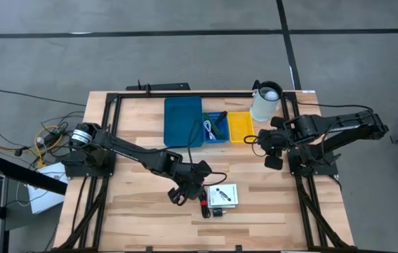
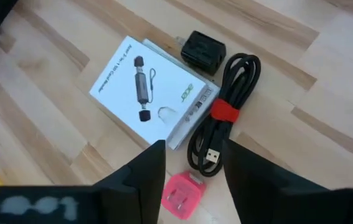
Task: Pick and place items into bin
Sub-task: Put the black charger cable into the blue basket
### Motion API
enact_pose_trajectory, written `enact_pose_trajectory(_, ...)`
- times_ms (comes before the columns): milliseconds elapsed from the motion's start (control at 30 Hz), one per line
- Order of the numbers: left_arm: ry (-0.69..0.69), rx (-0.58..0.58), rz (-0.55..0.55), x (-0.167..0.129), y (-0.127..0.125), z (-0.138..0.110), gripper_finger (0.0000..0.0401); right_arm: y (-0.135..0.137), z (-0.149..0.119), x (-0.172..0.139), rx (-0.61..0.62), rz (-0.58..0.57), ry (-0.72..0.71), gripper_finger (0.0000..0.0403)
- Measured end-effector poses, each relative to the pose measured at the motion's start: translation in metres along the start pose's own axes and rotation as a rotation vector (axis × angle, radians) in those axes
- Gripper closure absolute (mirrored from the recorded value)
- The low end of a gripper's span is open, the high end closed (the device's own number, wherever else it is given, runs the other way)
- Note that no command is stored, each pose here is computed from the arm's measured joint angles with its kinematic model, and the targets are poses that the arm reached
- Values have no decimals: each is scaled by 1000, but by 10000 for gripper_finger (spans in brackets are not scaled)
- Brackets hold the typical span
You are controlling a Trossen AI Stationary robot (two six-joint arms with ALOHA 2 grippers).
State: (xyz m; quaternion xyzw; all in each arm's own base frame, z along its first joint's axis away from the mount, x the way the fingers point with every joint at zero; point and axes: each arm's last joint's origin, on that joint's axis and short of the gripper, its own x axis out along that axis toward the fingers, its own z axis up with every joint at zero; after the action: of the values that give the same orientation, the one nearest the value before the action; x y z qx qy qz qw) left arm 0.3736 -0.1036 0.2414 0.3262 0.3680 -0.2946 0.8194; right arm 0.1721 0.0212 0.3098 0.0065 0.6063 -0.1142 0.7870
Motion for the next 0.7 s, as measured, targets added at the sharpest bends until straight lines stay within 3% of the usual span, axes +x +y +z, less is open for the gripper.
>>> enact_pose_trajectory(233,1,-16,-23,18,-5,1,246,0,0,0,9,1,-1,290)
enact_pose_trajectory(700,10,82,-33,45,-24,10,247,0,0,0,35,1,-1,290)
